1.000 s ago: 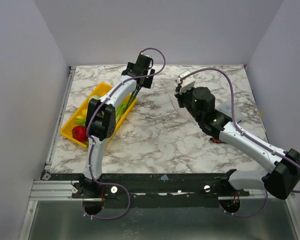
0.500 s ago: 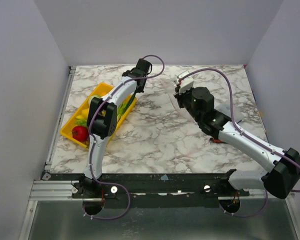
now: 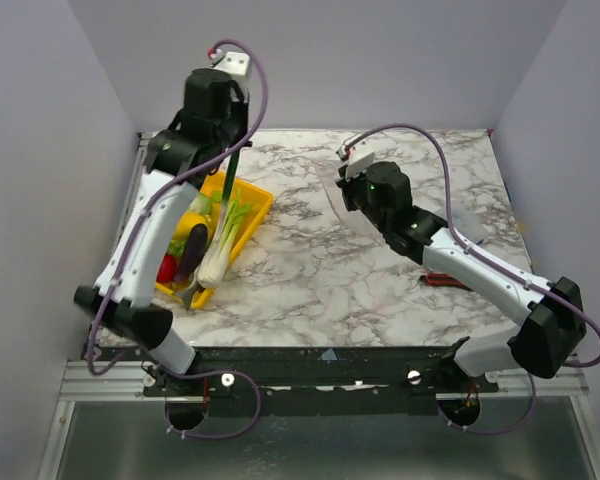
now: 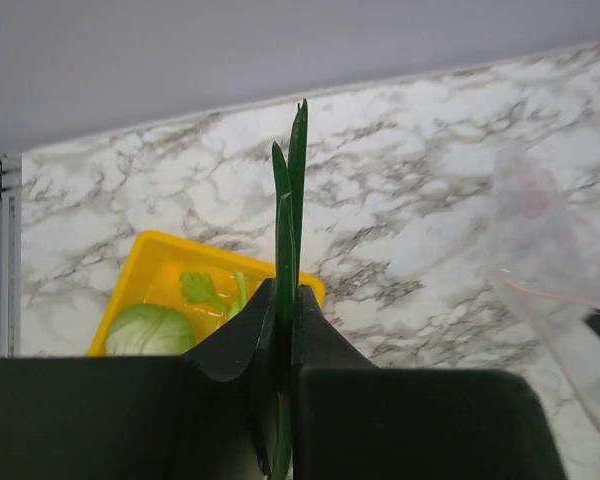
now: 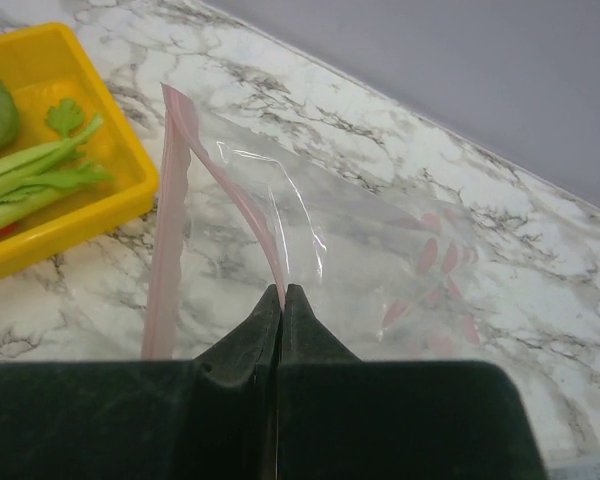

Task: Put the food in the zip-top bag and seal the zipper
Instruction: Pick up the fake vegetable from the bin, then place the fake vegetable in the zipper food storage bag.

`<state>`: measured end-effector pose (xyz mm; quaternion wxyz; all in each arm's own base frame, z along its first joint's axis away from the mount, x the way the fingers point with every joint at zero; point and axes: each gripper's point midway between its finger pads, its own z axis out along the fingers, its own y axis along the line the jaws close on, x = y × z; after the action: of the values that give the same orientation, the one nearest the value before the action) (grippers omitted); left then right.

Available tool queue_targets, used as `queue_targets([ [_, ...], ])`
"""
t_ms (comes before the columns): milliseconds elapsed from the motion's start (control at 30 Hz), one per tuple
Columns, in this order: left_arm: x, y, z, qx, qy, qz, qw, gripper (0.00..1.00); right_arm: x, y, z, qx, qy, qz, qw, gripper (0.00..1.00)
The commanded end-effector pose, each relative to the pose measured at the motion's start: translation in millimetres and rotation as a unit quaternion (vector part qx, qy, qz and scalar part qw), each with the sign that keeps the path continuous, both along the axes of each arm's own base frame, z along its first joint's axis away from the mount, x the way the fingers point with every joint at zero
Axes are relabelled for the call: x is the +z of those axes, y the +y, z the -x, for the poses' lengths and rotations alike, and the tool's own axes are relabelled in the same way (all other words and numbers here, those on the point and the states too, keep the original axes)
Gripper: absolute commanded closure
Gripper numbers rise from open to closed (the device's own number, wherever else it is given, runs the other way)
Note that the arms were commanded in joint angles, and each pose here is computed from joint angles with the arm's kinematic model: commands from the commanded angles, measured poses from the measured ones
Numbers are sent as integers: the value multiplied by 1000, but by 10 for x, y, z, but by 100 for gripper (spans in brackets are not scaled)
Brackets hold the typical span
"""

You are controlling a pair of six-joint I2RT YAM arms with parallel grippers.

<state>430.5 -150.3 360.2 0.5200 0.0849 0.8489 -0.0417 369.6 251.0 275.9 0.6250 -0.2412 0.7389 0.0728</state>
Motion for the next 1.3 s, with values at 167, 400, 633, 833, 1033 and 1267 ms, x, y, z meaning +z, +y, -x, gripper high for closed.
queue_targets([
  [167,1342,-197,1301,-159,-133,176,962,100,148,207,12,0,99,-48,994,100],
  [400,2200,-313,2257,-299,-326,318,838,100,383,334,204,36,127,-110,985,99],
  [633,2577,-254,2596,-338,-415,421,732,100,383,384,204,27,145,-141,979,100],
  [833,2549,-289,2559,-351,-462,437,687,100,608,450,194,-5,171,-238,956,99],
  [1033,2479,-260,2469,-335,-480,440,681,100,846,572,236,11,189,-294,937,99],
  [1267,2640,-245,2608,-349,-480,434,678,100,739,618,217,14,198,-283,938,99],
])
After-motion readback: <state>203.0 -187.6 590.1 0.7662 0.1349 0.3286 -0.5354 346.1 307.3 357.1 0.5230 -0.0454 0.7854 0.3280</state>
